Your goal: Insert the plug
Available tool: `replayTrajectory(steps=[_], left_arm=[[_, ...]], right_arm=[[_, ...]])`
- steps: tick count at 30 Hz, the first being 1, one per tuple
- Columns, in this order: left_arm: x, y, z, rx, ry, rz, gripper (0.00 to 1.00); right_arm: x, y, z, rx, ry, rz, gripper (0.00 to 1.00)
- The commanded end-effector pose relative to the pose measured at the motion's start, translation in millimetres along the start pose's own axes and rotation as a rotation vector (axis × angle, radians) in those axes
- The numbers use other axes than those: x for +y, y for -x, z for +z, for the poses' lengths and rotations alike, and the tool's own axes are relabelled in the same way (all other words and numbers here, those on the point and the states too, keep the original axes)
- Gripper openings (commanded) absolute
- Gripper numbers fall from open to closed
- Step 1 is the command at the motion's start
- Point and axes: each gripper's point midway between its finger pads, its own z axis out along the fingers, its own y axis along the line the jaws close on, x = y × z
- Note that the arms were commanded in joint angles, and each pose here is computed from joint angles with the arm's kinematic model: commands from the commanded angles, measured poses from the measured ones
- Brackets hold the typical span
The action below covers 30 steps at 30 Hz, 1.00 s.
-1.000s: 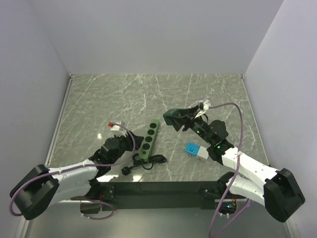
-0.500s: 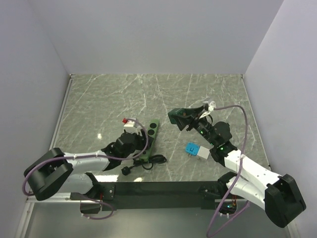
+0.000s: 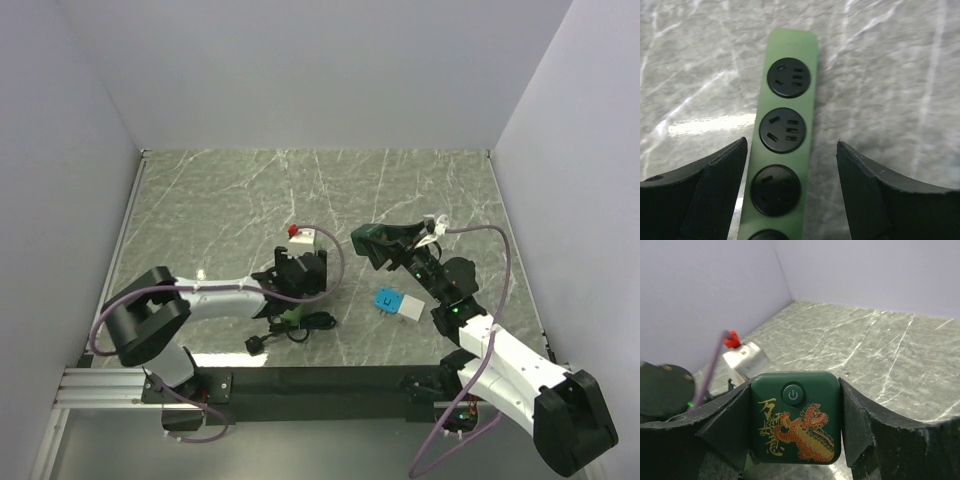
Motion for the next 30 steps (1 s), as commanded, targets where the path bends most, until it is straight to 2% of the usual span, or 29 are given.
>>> replayTrajectory(steps=[1,8,10,13,14,17,19,27,30], left_arm=[[25.6,-5.3,0.0,0.008,0.203,0.106,0.78],[17.3,-8.6,10.9,0.015,0.257,0.176,0.78],[18.8,-9.5,12.4,0.019,0.271,0.190,0.74],[13.8,-8.9,14.8,0.024,0.257,0.186,0.50],[13.2,-10.3,15.4,0.029,0.255,0.186,0.31],[20.1,-7.2,24.9,0.049,0.301,0.148,0.12],[35.5,0.9,33.7,0.051,0.349,0.074,0.01],[107.2,56.6,62.3,-0.062,0.476,-0.296,0.00],[131.1,63.8,66.8,-0.099,0.544,-0.414,0.00]], right_arm=[[11.3,30.9,-4.9,-0.117,0.063,-0.024,0.00],[4.7,31.8,-13.8,-0.133,0.078,-0.016,0.00],[3.4,31.3,-15.9,-0.135,0.079,-0.008,0.00],[2.1,33.0,-17.3,-0.140,0.080,-0.008,0.00],[1.4,32.5,-17.1,-0.138,0.080,-0.004,0.00],[3.7,34.3,-17.5,-0.143,0.093,0.001,0.00],[4.4,35.6,-18.0,-0.145,0.095,0.002,0.00],[2.4,37.5,-20.0,-0.151,0.078,-0.008,0.00],[2.4,37.4,-19.9,-0.149,0.076,-0.009,0.00]])
